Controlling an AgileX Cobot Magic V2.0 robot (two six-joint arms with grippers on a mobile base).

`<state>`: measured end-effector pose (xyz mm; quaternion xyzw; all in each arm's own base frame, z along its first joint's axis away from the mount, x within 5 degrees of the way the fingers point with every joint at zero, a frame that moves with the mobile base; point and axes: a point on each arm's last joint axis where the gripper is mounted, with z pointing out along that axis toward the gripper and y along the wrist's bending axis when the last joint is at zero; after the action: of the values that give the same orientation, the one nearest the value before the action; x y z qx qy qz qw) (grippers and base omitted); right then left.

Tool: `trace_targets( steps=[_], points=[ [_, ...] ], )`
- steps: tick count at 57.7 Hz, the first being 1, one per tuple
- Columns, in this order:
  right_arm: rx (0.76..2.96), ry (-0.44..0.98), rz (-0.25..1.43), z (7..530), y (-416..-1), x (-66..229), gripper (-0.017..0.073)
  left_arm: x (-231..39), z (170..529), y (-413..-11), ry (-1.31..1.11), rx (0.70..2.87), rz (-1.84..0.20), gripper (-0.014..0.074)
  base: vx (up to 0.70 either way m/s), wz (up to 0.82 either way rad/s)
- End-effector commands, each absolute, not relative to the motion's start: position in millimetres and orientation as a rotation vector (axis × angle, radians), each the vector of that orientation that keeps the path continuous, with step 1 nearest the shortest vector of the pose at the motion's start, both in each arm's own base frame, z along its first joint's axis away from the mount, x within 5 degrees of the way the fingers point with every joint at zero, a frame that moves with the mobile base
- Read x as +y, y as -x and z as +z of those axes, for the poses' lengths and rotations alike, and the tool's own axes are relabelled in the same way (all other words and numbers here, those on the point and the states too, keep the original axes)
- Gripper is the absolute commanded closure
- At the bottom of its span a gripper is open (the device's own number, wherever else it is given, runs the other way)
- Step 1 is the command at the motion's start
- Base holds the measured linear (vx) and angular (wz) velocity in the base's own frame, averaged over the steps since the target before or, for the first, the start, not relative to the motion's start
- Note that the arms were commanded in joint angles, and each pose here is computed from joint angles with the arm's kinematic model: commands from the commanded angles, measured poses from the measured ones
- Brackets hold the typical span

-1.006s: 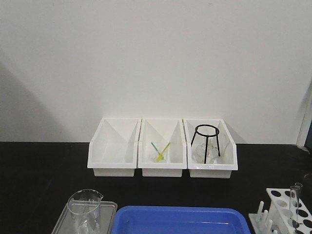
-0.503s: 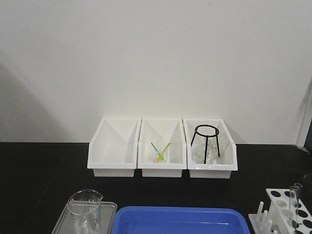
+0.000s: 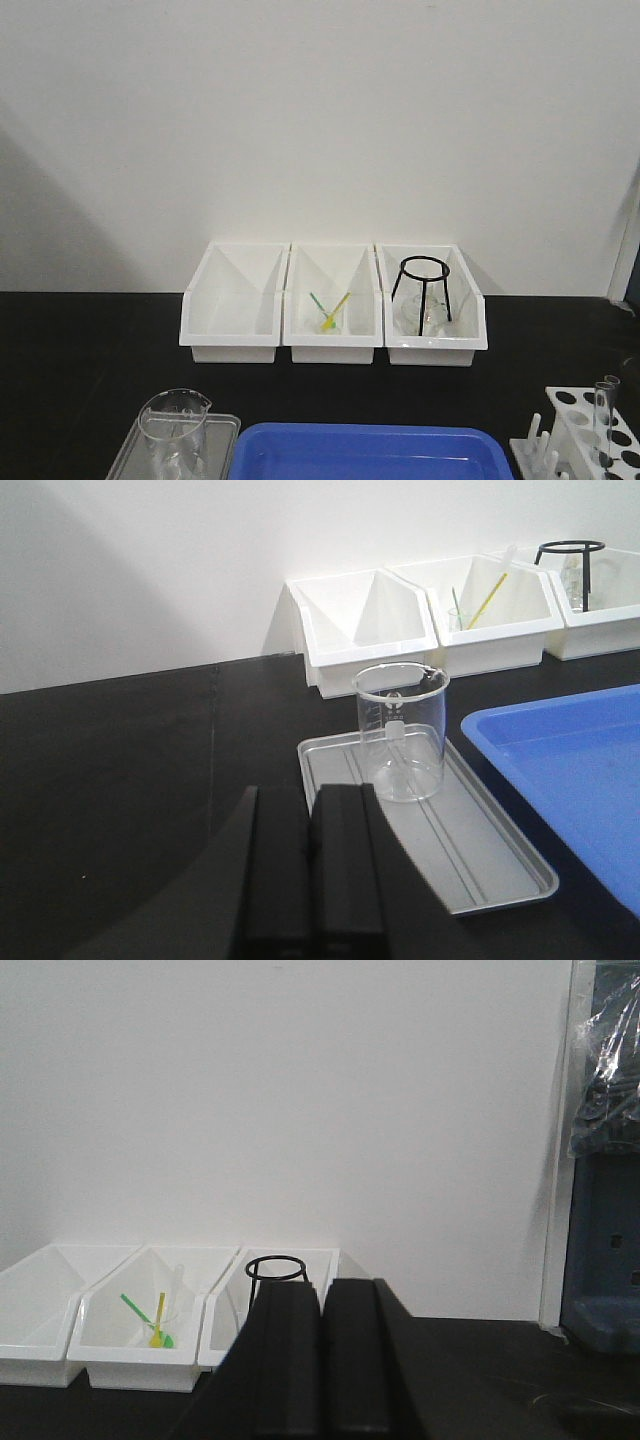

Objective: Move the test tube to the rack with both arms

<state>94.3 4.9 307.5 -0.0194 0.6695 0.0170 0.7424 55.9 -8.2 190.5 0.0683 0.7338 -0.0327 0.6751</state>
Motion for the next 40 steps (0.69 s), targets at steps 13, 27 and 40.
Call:
trace_targets(
  steps=[13, 27, 40],
  points=[
    [1.367, 0.049, 0.014, 323.6, -93.1, 4.1, 0.0570, -7.9, 205.1, -54.9, -0.137, 1.543, -0.081, 0.0600, 0.00, 0.00],
    [1.367, 0.049, 0.014, 323.6, -93.1, 4.1, 0.0570, -7.9, 205.1, -54.9, -0.137, 1.543, -0.081, 0.0600, 0.00, 0.00],
    [1.371, 0.049, 0.014, 323.2, -92.7, 4.1, 0.0570, -7.9, 205.1, -54.9, -0.137, 1.543, -0.081, 0.0600, 0.00, 0.00]
  ],
)
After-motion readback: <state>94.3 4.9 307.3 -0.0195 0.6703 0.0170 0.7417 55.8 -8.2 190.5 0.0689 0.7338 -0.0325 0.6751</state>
